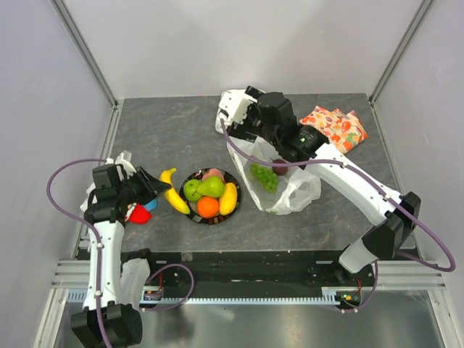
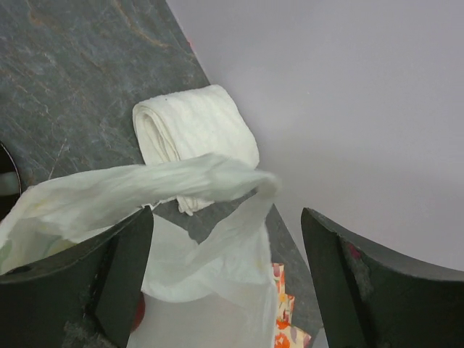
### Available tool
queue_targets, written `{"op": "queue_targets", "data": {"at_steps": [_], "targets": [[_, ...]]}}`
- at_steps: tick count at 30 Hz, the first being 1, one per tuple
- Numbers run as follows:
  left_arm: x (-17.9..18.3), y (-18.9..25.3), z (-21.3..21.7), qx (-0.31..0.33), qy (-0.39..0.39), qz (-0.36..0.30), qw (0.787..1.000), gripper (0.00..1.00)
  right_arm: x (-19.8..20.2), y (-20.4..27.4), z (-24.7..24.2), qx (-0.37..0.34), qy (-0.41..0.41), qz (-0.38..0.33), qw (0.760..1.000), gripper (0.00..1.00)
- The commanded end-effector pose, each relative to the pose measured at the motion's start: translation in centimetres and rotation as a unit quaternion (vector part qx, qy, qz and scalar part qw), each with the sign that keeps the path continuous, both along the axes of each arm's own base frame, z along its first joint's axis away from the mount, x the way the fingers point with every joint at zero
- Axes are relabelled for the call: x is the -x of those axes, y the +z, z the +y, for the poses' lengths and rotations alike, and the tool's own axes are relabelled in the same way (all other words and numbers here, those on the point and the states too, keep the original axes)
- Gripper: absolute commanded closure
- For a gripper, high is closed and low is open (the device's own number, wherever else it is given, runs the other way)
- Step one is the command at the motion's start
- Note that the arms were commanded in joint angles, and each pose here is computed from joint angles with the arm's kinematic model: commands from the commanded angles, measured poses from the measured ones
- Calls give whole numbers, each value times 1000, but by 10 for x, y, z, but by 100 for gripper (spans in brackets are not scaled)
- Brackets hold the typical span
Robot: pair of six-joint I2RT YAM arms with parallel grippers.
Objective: Take the fake fruits out of the plastic bag
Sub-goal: Place the fake fruit on the plate.
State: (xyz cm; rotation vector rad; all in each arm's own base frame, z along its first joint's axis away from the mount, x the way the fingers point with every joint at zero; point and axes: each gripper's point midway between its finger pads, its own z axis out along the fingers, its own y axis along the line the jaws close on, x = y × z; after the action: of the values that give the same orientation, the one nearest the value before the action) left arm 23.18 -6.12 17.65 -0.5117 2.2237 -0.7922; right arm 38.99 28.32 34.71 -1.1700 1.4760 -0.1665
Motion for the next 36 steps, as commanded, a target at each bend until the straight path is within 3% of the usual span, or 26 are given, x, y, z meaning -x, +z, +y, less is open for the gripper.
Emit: {"op": "queue_targets", "data": {"at_steps": [1, 9, 13, 18, 26, 36], "targets": [[5, -17, 11, -20, 37, 14, 999, 98, -4, 23, 1, -41, -27, -2, 999, 10], [0, -41, 3, 12, 62, 21, 998, 98, -8, 29, -7, -41, -66, 23, 997, 8], [0, -68, -2, 34, 65, 70, 995, 98, 0, 31, -17, -40, -72, 19, 996, 7], [-7, -71, -1, 22, 60, 57, 996, 98, 4, 34, -20, -33, -63, 13, 997, 7], [-20, -65, -7, 18, 15, 5, 1000, 98, 2, 26, -15, -42, -67, 31, 996, 7], [-24, -77, -19, -7, -102, -2, 995, 98, -3, 18, -10, -34, -70, 40, 996, 6]]}}
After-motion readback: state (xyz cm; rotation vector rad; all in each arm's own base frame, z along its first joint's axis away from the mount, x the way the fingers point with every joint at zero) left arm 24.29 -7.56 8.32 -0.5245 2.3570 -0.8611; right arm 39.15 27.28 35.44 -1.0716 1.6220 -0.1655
